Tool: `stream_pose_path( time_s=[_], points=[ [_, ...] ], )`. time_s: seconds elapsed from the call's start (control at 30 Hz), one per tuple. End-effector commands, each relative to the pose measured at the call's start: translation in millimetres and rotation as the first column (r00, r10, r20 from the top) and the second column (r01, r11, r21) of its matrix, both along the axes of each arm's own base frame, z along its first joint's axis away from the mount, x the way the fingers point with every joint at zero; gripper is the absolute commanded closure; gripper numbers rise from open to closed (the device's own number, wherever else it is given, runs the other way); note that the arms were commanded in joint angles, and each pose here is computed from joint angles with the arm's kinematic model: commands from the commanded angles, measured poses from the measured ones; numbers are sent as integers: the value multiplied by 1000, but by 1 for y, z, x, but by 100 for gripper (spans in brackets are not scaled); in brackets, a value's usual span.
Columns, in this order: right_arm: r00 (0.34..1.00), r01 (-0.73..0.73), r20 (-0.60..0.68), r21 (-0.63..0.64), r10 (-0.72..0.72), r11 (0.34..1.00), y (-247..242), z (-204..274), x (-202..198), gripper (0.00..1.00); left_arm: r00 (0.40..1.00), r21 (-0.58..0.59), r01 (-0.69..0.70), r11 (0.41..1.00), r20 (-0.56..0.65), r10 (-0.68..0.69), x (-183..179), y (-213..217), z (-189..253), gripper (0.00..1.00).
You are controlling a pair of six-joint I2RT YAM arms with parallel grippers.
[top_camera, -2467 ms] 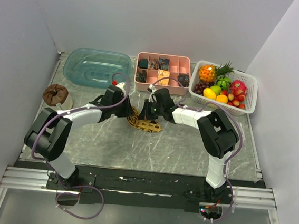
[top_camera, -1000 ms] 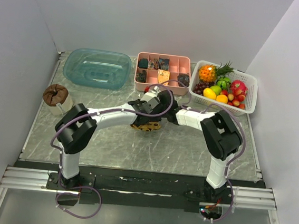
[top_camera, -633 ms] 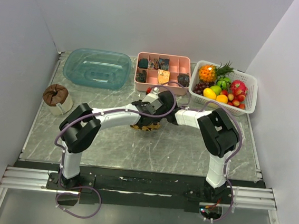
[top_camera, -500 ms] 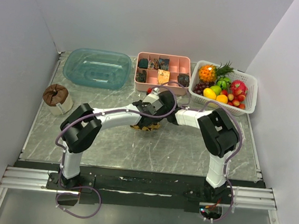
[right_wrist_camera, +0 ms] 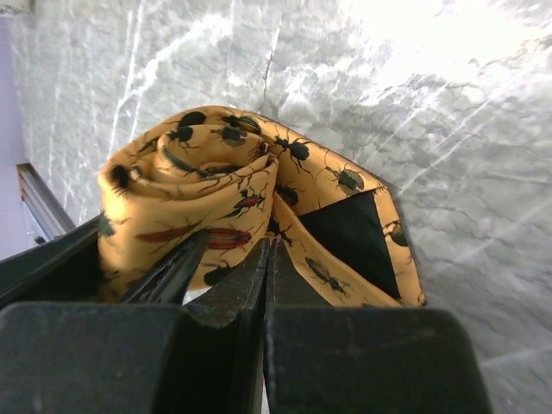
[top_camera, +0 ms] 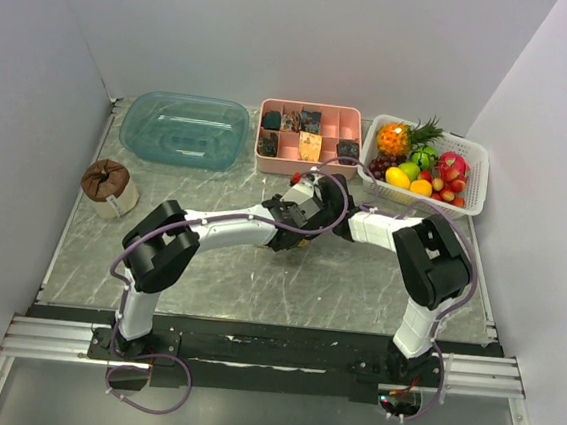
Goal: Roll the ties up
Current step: Roll the tie at the center of the board.
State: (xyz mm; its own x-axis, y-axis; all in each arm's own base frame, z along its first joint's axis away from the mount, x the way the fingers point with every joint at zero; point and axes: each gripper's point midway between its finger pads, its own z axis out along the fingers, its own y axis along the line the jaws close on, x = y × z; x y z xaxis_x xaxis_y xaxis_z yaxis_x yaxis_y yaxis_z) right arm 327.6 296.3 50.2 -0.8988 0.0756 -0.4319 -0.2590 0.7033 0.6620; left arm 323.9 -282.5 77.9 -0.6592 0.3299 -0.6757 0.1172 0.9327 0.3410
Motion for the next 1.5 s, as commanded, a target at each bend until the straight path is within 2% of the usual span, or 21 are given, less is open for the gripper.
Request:
stream_pose_path(
  time_s=[0.0,0.37,0.43,0.5,0.7,0.8,1.07,1.47],
  points=[
    [997,11,77,37,-14,999,-9,26,5,100,999,-9,-10,1000,49,10,8,-9,12,90],
    [997,39,60,15,-40,999,-26,22,7,100,997,42,7,999,76,-10,5,-19,13,85],
    [997,43,60,11,-44,999,-28,22,8,100,997,43,21,999,72,-24,4,-23,12,80],
    [997,49,54,5,-50,999,-31,19,8,100,997,46,28,999,69,-31,3,-26,10,66],
    [997,63,40,-1,-63,998,-38,14,8,100,996,56,46,997,72,-50,0,-33,9,37],
    [996,75,43,-3,-74,997,-43,14,11,100,995,37,55,998,80,-58,-2,-37,12,33],
    [995,94,47,-9,-93,996,-52,13,13,100,988,-110,141,984,70,-134,-11,-63,17,30],
    [990,131,51,-12,-130,991,-75,13,16,100,974,-299,225,927,55,-219,-20,-99,13,28]
  ],
)
